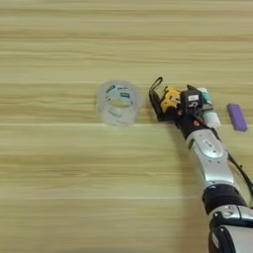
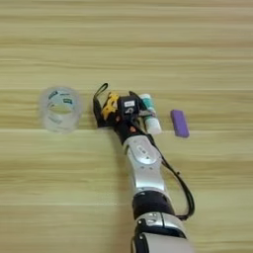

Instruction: Move the objects on the table

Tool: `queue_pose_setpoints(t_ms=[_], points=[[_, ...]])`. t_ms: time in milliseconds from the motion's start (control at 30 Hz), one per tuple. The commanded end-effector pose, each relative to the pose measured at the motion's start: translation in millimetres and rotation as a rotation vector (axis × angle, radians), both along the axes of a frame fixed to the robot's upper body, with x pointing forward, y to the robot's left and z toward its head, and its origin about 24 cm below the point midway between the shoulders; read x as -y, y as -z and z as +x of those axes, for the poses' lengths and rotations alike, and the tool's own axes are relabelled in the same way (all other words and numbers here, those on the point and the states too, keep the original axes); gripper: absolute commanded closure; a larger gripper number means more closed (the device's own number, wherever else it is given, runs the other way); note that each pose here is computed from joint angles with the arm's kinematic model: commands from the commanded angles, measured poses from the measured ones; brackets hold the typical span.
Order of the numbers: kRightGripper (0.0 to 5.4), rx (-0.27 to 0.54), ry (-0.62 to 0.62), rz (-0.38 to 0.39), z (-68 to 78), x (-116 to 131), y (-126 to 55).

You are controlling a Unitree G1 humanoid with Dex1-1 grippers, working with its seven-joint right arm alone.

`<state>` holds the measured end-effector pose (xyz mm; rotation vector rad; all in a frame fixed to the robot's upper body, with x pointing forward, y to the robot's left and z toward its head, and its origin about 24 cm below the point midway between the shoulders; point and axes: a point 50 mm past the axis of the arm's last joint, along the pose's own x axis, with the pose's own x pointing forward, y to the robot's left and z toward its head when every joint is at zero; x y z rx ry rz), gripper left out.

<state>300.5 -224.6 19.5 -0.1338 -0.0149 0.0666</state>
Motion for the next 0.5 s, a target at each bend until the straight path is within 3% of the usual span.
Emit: queue_pose_setpoints(t_ms=[33, 500], points=[[0.04, 0.111, 0.028, -0.019, 20.6, 8, -34.9], [0.04, 0.036, 0.048, -0.008, 22.2, 11, -24.8]])
